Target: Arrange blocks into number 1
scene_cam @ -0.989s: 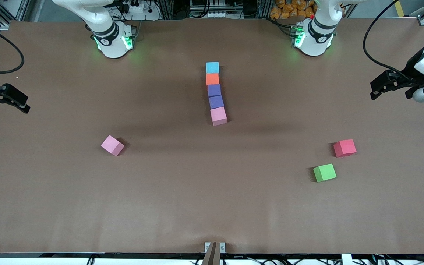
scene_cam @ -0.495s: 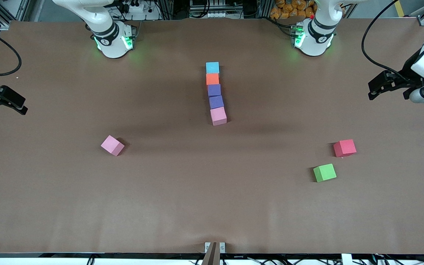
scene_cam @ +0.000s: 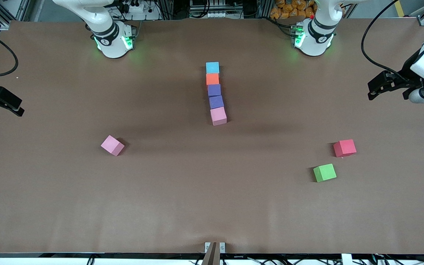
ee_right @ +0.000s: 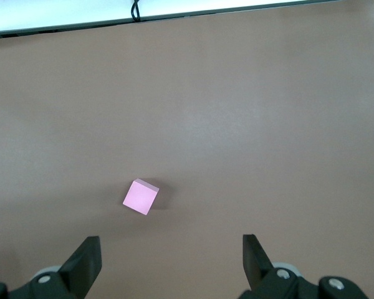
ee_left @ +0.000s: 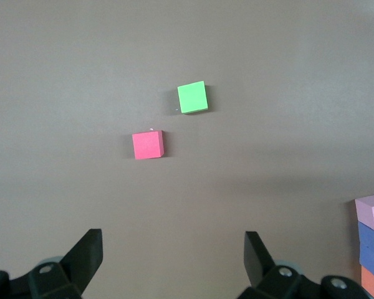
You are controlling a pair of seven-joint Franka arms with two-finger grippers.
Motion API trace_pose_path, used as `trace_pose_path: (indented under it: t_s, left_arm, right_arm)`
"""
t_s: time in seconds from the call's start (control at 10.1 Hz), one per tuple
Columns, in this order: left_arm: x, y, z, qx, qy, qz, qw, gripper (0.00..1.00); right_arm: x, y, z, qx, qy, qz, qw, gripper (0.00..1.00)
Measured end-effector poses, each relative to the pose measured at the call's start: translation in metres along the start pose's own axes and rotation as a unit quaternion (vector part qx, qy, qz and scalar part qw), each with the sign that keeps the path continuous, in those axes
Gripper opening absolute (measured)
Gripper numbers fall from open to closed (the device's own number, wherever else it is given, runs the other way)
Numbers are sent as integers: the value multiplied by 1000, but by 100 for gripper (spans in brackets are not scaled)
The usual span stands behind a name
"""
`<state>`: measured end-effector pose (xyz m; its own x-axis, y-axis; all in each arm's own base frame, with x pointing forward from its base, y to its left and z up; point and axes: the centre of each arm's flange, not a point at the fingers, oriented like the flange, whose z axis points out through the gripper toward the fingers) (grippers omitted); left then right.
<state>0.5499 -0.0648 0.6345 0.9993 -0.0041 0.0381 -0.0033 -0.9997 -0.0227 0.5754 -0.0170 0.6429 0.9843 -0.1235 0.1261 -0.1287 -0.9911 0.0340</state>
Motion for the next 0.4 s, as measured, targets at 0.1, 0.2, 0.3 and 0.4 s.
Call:
trace_pose_path:
  t_s: [0.1,0.2,0.3,0.4]
  left_arm:
    - [0,-1,0,0,0,-1,1000,100]
    - [0,-2,0,0,0,-2,1000,100]
    - [0,-1,-1,0,1,-1,1000,100]
    - [0,-1,-1,0,1,-1,1000,100]
  right_arm:
    - [0,1,0,0,1,1,1000,100]
    - [1,1,0,0,4,1,1000,100]
    - [2,2,-1,1,8,2,1000,100]
    - [3,4,-1,1,9,4,1000,100]
